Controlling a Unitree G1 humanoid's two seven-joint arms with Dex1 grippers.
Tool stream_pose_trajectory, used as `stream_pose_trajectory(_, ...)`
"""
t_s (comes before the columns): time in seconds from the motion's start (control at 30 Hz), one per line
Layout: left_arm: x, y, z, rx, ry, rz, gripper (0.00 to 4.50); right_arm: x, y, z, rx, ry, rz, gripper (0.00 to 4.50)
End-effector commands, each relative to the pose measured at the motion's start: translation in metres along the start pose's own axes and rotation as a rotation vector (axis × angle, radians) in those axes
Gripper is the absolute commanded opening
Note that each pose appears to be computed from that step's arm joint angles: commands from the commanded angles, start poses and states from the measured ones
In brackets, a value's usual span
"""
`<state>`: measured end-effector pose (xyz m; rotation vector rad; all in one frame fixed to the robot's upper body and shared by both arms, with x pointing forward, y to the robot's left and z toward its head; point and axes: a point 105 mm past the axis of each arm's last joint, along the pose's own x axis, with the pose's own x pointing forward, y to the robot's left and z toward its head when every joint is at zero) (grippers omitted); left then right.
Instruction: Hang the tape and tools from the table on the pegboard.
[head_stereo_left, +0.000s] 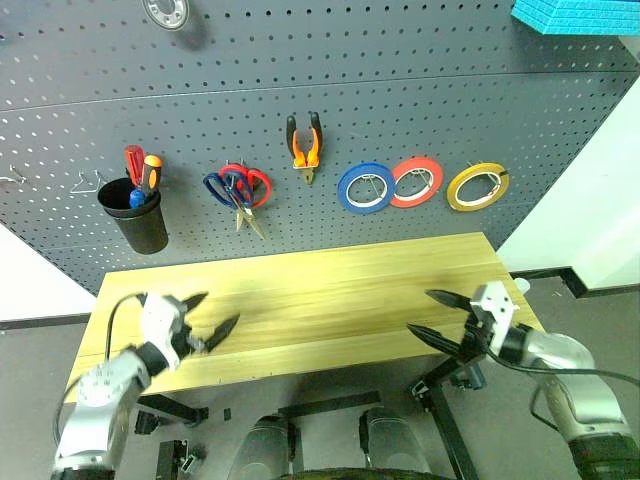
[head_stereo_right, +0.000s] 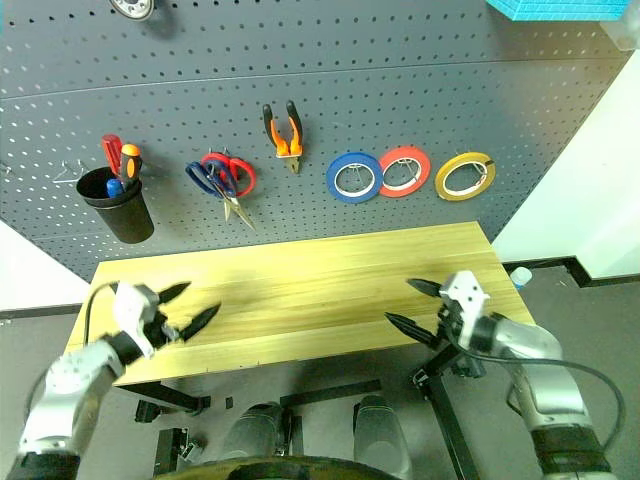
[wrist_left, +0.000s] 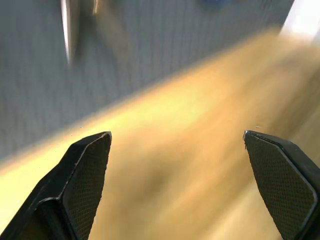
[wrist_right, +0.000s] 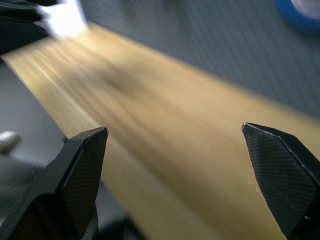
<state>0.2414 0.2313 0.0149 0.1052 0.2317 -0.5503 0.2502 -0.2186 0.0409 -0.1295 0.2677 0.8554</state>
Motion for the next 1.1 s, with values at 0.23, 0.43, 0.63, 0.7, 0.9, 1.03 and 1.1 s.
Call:
stream_pose_trajectory(0.23,-0.016,0.002,-0.033,0.079,0.004,0.072,4.42,-0.041,-0.025,-0.027,-0.055,0.071,-0.161,4.5)
stream_pose_trajectory(0.43,-0.013,-0.002,-0.037,0.087,-0.005,0.076,4.42,-0.034,-0.03,-0.028,-0.074,0.063,-0.175,4.5)
stream_pose_trajectory(0.63,-0.012,-0.001,-0.033,0.093,-0.023,0.078,4.42,-0.028,-0.035,-0.031,-0.076,0.06,-0.171,4.5)
stream_pose_trajectory(0.7,-0.013,-0.002,-0.032,0.095,-0.027,0.077,4.42,-0.026,-0.034,-0.033,-0.075,0.06,-0.166,4.5)
stream_pose_trajectory(0.9,-0.014,-0.005,-0.031,0.094,-0.032,0.074,4.42,-0.023,-0.03,-0.04,-0.068,0.063,-0.151,4.5)
stream_pose_trajectory(1.03,-0.011,-0.007,-0.029,0.095,-0.036,0.069,4.42,-0.022,-0.03,-0.043,-0.067,0.064,-0.145,4.5)
stream_pose_trajectory(1.1,-0.01,-0.007,-0.028,0.095,-0.038,0.068,4.42,-0.022,-0.03,-0.044,-0.067,0.065,-0.142,4.5)
